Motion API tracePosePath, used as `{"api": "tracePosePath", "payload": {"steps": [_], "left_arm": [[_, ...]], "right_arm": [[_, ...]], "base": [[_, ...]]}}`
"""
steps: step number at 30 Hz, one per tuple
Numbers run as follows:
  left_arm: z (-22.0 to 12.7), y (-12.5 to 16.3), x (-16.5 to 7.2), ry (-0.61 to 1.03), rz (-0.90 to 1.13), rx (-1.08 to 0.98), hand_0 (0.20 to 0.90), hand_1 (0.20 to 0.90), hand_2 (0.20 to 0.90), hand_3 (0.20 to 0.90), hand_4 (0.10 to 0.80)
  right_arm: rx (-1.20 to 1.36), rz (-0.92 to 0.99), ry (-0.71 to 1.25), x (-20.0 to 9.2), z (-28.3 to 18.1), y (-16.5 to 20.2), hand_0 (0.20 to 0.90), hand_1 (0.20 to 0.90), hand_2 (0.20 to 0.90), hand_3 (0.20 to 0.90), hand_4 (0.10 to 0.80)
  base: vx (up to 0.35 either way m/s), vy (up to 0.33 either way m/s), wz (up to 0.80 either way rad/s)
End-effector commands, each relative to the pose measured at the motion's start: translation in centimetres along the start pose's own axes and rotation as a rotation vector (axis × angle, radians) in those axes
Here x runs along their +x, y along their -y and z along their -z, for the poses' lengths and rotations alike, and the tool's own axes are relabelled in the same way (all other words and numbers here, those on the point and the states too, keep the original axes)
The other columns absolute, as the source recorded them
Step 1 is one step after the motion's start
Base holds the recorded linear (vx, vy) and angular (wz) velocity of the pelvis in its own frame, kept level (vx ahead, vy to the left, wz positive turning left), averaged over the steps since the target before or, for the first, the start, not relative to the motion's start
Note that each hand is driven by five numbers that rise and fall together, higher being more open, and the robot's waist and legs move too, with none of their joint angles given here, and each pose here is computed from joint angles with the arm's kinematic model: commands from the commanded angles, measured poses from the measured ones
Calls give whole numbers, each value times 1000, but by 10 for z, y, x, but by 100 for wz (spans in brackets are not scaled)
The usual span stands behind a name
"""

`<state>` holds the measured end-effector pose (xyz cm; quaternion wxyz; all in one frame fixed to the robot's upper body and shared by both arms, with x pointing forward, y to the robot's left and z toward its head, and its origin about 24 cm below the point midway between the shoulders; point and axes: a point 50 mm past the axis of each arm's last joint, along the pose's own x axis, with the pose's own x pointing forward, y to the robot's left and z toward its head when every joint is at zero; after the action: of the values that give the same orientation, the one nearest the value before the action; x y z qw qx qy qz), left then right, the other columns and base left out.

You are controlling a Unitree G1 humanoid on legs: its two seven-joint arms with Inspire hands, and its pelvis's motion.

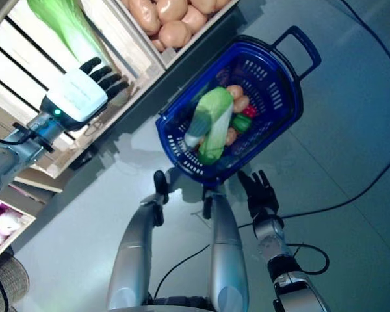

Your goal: Put vegetables into the basket

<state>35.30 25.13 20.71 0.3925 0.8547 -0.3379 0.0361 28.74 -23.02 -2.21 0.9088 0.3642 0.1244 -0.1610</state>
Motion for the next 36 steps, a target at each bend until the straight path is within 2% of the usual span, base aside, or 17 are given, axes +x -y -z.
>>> {"api": "tracePosePath", "payload": {"steps": [1,8,15,20,30,31,32,33,35,36], "left_arm": [[49,-34,3,-198,-215,123,900,900,900,900,800],[55,-29,0,-280,-204,149,900,900,900,900,800],[63,-23,-1,-327,-94,172,900,900,900,900,800],[68,-10,-16,-412,0,178,900,900,900,900,800],[69,4,-27,-402,128,227,900,900,900,900,800],[69,5,-29,-410,132,229,785,785,785,785,723],[70,5,-30,-415,136,229,641,641,641,641,627],[70,7,-32,-415,152,236,465,465,465,465,510],[70,8,-34,-426,163,236,300,300,300,300,400],[71,9,-36,-454,161,223,300,300,300,300,400]], "right_arm": [[-70,-4,59,-5,-15,-1,900,900,900,900,800],[-78,-7,55,-6,-16,-9,900,900,900,900,800],[-84,-30,74,-6,-23,-17,900,900,900,900,800],[-83,-7,95,-11,-32,-10,900,900,900,900,800],[-107,-23,109,-16,-35,-7,900,900,900,900,800],[-116,-28,115,-16,-37,-8,900,900,900,900,800],[-117,-28,116,-16,-37,-9,900,900,900,900,800],[-117,-27,119,-17,-37,-8,900,900,900,900,800],[-119,-23,119,-17,-37,-7,900,900,900,900,800],[-118,-22,120,-18,-38,-7,900,900,900,900,800]], "base": [[0,0,0],[1,9,-2],[23,35,-8],[27,59,-3],[31,54,-6],[1,61,-1],[0,62,-1],[0,52,-2],[-1,48,-3],[-8,40,-3]]}}
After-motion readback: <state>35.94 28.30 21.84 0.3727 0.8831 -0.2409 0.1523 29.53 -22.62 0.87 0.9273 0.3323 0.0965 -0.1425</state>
